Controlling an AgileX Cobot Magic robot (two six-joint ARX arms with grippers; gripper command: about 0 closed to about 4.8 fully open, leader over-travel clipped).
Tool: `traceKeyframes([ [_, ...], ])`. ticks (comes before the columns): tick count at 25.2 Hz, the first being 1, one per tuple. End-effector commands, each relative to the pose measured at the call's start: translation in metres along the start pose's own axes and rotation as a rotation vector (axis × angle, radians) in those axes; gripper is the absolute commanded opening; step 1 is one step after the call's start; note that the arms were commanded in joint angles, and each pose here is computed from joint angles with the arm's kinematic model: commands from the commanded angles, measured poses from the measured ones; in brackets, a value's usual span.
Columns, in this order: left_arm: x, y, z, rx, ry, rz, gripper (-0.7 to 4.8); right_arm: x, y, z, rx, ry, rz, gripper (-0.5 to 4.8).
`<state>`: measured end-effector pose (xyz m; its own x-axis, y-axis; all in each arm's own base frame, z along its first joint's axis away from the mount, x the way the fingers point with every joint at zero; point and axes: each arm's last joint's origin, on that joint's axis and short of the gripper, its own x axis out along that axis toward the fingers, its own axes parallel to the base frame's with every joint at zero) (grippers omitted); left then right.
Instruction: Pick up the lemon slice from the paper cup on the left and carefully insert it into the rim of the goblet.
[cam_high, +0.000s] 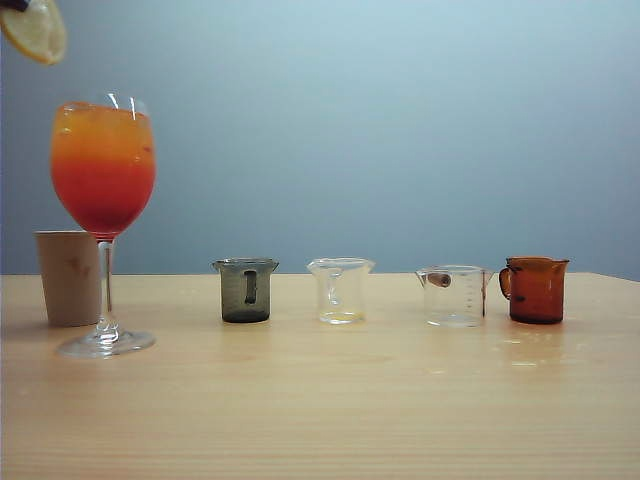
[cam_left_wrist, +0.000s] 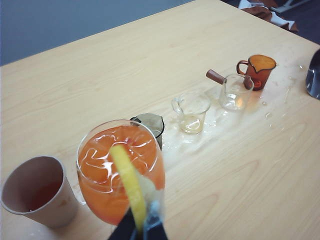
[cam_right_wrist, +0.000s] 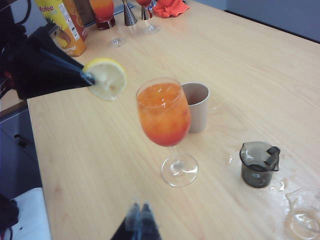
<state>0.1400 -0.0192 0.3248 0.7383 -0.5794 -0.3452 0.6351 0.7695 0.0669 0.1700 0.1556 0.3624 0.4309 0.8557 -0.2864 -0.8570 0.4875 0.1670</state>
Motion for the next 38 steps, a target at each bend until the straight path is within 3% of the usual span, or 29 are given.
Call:
traceKeyframes([
  [1, -0.001, 0.001, 0.005, 0.064, -0.024, 0.002, -0.06, -0.002, 0.001, 0.004, -0.017, -0.032, 0.003, -0.04],
  [3, 0.003, 0.004, 0.005, 0.109, -0.024, 0.002, -0.06, -0.001, 0.001, 0.005, -0.022, -0.043, 0.004, -0.04],
  [11, 0.018, 0.015, 0.005, 0.12, 0.0, -0.005, -0.06, -0.001, 0.001, 0.007, -0.063, -0.062, 0.004, -0.04],
  [19, 0.019, 0.017, 0.0, 0.114, 0.087, 0.075, -0.06, 0.002, -0.001, 0.009, -0.08, -0.081, -0.007, -0.04],
  [23, 0.021, 0.018, -0.002, 0.148, 0.114, 0.086, -0.06, 0.006, -0.002, 0.008, -0.08, -0.076, -0.007, -0.04],
  [27, 0.022, 0.019, 0.0, 0.157, 0.101, 0.07, -0.06, 0.006, -0.002, 0.009, -0.087, -0.084, -0.007, -0.04],
  [33, 0.011, 0.015, 0.026, 0.206, -0.026, -0.029, -0.06, 0.006, -0.003, 0.01, -0.092, -0.091, -0.012, -0.04],
  [38, 0.01, 0.014, 0.025, 0.155, 0.002, -0.079, -0.06, 0.009, -0.004, 0.009, -0.091, -0.086, -0.012, -0.04],
])
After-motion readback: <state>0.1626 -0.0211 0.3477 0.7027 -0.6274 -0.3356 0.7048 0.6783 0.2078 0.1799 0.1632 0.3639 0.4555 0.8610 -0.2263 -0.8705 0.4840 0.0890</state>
